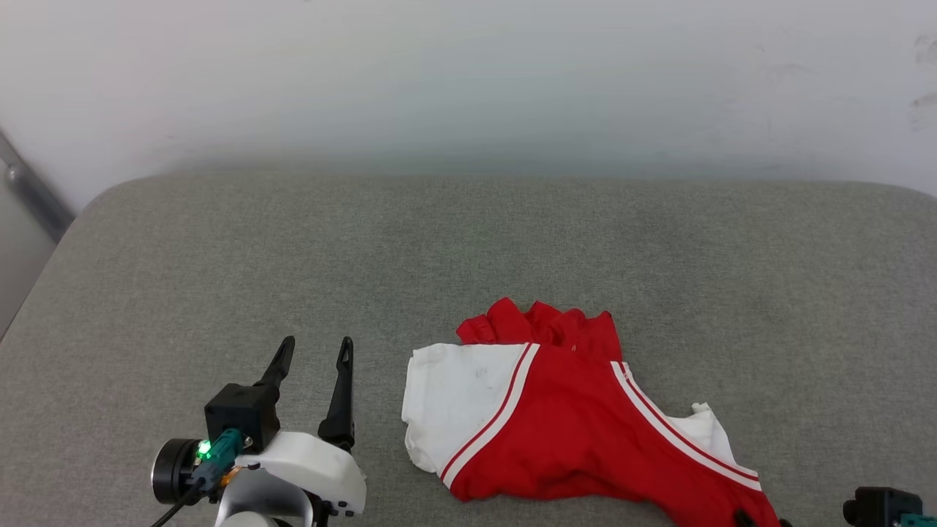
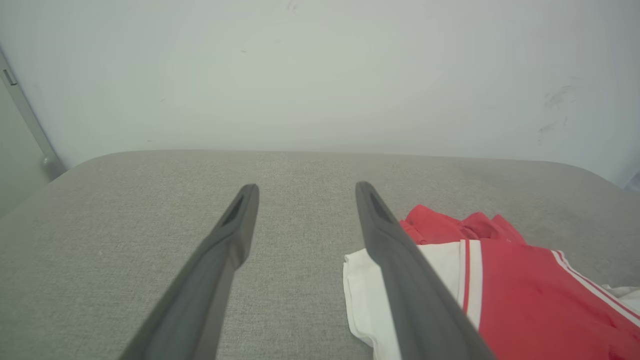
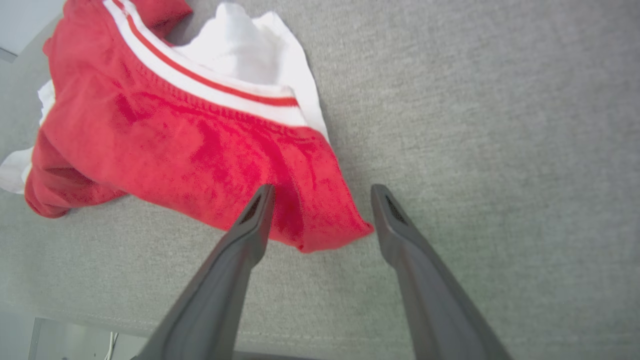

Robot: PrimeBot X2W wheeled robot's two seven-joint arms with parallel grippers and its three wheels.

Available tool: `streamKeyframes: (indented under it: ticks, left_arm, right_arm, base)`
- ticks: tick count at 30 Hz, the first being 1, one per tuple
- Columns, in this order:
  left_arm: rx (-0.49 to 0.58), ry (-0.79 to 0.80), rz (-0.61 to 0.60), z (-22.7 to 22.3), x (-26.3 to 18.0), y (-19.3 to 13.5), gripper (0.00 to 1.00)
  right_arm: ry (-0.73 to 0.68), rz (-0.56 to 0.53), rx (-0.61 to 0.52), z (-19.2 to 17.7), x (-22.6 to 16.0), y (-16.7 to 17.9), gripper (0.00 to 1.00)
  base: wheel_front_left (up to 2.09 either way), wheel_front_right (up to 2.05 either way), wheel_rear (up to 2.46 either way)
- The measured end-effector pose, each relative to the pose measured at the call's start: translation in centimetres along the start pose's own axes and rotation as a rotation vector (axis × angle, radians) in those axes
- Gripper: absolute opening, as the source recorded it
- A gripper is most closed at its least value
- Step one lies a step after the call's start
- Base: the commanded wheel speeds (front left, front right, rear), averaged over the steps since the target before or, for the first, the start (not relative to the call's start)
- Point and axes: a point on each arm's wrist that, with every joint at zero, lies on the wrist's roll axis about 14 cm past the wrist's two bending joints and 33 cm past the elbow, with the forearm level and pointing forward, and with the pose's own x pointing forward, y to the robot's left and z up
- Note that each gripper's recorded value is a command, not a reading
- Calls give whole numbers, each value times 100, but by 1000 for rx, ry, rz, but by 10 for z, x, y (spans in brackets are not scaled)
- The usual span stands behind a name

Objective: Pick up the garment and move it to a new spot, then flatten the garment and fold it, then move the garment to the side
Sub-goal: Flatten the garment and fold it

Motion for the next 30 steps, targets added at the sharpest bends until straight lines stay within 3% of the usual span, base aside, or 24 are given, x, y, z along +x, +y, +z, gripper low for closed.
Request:
streamKeyframes:
  ticks: [6,10,15,22,30]
  left_arm:
    - [-1,1,-9,1,-2,-3,100]
    - [-6,-1,-10,1,-4,-4,100]
    - [4,-15,-7,7,-2,-1,100]
    - [19,-26,1,9,12,6,100]
    - [21,-9,35,-1,20,17,100]
  right_arm:
    - [-219,37,-21,57,-11,12,100]
    - [-225,2,-100,90,-13,-2,100]
    - [-50,-13,-198,91,8,-9,100]
    - [203,32,-306,72,50,11,100]
    - [470,40,-348,32,83,13,100]
  base:
    - [0,0,0]
    - [0,0,0]
    - [0,0,0]
    - [0,0,0]
    - [0,0,0]
